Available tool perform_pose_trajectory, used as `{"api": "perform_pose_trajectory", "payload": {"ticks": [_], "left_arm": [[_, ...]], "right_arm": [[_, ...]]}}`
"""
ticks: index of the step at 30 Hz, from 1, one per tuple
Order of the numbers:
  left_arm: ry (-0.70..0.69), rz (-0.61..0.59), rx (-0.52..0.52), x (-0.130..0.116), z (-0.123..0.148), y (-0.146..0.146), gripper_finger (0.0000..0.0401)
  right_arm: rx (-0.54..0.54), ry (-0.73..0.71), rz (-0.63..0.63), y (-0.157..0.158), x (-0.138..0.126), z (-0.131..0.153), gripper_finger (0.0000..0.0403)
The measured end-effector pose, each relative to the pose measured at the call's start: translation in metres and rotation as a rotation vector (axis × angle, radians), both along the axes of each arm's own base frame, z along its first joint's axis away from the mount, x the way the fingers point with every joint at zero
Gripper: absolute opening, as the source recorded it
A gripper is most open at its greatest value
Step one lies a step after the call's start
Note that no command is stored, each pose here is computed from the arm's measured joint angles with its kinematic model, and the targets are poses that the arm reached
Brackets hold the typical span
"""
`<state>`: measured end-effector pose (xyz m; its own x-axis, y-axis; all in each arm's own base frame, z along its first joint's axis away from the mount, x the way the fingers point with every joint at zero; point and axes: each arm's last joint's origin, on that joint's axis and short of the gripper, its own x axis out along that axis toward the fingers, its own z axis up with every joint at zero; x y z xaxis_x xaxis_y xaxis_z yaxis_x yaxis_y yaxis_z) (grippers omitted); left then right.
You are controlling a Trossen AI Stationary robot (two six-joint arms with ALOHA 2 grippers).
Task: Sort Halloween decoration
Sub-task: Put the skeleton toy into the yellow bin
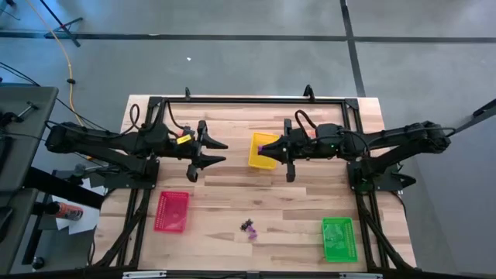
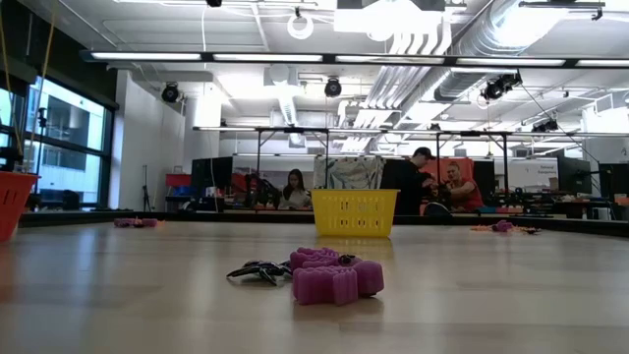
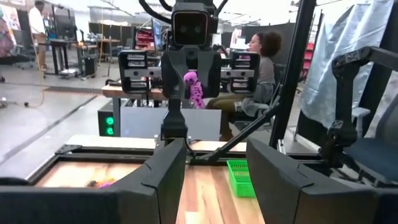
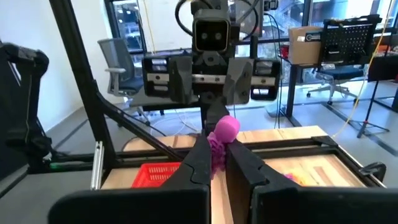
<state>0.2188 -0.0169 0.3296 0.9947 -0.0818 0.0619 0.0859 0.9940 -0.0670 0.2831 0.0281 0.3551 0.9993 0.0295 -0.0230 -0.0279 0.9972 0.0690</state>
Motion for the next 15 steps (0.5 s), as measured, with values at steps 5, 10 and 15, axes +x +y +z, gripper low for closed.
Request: {"api": "perform_pose_trajectory", "payload": {"ticks": [5, 10, 15], "left_arm": [[-0.006, 0.002, 0.003, -0.0001, 0.0006, 0.0003, 0.0161], [-0.005, 0.017, -0.011, 0.0000, 0.0006, 0.0007, 0.0161], [0.000, 0.019, -0.057, 0.0000, 0.0004, 0.0009, 0.0161]], "right_arm": [[-0.002, -0.004, 0.008, 0.0002, -0.0002, 0.0006, 0.0006], [-0.008, -0.004, 0.031, 0.0009, -0.0002, 0.0004, 0.0007], [-0.029, -0.005, 0.033, 0.0008, -0.0003, 0.0005, 0.0007]]}}
